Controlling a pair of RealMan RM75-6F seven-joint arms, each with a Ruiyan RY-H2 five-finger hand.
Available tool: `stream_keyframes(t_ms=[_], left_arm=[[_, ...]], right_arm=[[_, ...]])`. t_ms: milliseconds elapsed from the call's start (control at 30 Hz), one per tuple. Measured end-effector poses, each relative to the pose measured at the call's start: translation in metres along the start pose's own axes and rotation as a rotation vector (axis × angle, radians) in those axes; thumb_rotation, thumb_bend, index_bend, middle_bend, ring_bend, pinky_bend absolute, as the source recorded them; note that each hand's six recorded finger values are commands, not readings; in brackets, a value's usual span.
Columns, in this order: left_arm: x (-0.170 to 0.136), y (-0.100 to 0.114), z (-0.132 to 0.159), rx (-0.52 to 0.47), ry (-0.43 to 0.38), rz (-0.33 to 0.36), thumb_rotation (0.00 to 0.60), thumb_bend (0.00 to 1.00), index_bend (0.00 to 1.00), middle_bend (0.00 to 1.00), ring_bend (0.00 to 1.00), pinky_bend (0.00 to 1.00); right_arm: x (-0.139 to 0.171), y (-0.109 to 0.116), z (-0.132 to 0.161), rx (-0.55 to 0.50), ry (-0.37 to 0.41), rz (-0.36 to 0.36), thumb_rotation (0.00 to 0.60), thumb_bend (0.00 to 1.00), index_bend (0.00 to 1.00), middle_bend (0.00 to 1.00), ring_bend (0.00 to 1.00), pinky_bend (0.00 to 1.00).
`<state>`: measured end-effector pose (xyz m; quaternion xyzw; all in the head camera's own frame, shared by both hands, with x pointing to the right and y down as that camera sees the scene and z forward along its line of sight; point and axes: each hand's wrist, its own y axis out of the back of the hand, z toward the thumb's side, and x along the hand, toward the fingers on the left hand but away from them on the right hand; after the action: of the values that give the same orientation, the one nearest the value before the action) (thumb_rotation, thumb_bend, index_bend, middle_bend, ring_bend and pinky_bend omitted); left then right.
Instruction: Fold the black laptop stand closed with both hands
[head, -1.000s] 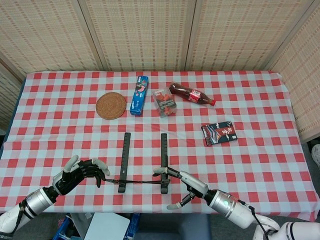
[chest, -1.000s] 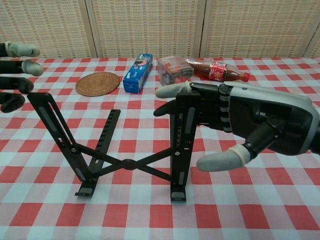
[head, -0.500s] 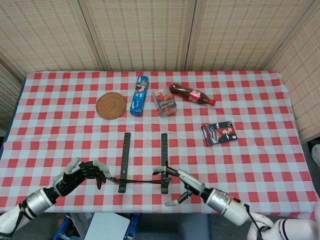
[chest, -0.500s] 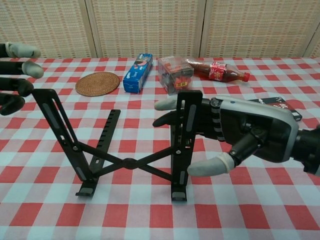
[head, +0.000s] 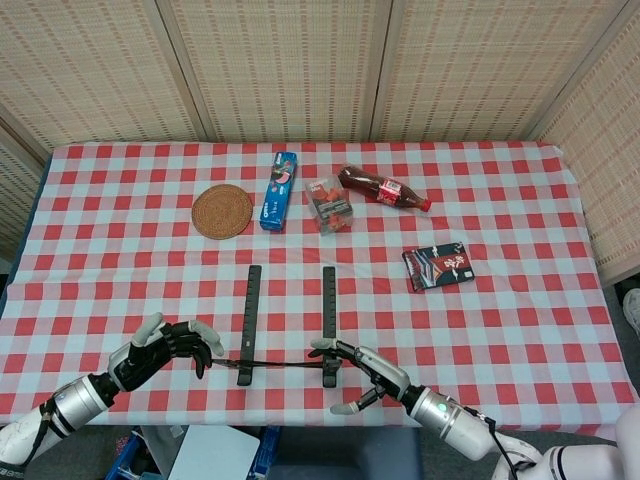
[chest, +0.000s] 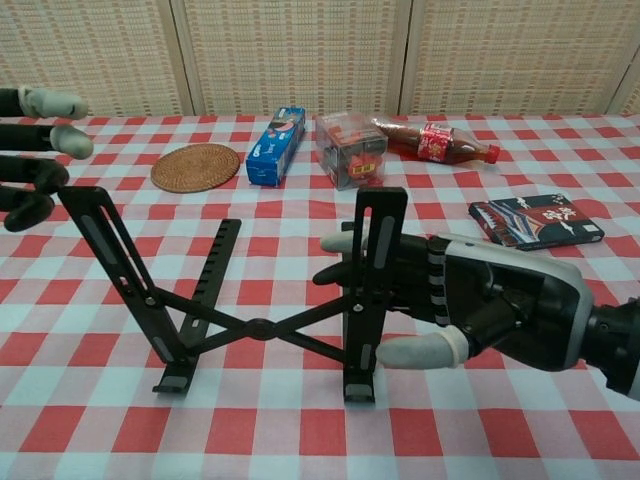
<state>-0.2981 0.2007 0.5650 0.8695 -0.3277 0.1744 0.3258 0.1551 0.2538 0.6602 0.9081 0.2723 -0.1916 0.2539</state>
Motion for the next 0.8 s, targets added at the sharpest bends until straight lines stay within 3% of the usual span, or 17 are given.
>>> stream_keyframes(t_ms=[300,533,800], left_arm=[[0.002,-0.001,0.001,-0.002,0.001,0.002,0.000,0.16,0.35,0.39,0.42,0.52],[0.002,-0.001,0.000,-0.002,0.003,0.005,0.000,0.16,0.35,0.39,0.42,0.52],[0.001,0.002,-0.002,0.029,0.000,0.021,0.000,0.16,0.35,0.39,0.42,0.52]], right_arm=[[0.002,-0.003,-0.008,-0.149,-0.031,-0.006,0.600,0.14,0.12,0.19,0.04,0.05],[0.003,-0.006,-0.012,-0.198,-0.047,0.002,0.600,0.15,0.12,0.19,0.04,0.05],[0.004,-0.007,-0.011,-0.159,-0.043,0.015,0.600,0.15,0.12,0.19,0.04,0.05]])
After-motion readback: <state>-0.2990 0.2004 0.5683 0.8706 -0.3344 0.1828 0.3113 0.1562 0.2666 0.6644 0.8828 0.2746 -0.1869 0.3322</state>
